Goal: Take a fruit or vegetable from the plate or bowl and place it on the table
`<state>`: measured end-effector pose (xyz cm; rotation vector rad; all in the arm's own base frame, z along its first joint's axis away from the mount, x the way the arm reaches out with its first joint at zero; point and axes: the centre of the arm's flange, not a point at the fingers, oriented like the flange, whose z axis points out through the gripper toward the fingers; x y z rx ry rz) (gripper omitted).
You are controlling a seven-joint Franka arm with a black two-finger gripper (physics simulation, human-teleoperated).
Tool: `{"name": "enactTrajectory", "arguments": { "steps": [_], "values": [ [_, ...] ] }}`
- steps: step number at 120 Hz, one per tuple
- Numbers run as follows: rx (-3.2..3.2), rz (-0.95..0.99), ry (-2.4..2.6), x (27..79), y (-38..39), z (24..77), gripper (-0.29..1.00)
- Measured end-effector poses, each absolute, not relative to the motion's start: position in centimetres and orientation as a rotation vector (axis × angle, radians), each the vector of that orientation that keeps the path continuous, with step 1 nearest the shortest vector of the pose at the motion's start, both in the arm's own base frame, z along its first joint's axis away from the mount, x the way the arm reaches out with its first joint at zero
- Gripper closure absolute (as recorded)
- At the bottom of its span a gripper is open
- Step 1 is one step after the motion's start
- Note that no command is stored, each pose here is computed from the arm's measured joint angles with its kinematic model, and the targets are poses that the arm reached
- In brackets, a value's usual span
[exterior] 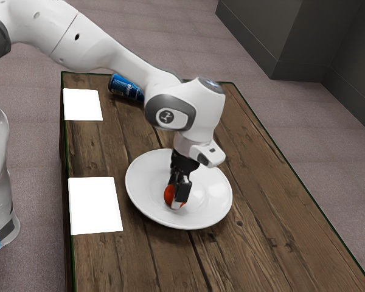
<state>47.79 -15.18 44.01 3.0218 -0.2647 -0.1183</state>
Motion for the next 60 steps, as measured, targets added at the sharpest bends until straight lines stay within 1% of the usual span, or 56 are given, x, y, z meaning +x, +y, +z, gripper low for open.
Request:
{"name": "enactTrajectory", "arguments": {
  "steps": [19, 25, 41, 47, 60],
  "values": [
    [3.017, -0.127, -0.267, 48.2, -15.2, 43.1, 0.01],
    [3.016, -0.130, -0.264, 48.3, -15.1, 42.8, 0.06],
    [3.015, -0.127, -0.259, 48.5, -14.9, 42.7, 0.27],
    [3.016, -0.125, -0.258, 48.6, -14.8, 42.8, 0.30],
    [3.020, -0.118, -0.254, 48.6, -14.6, 43.1, 0.33]
  ]
}}
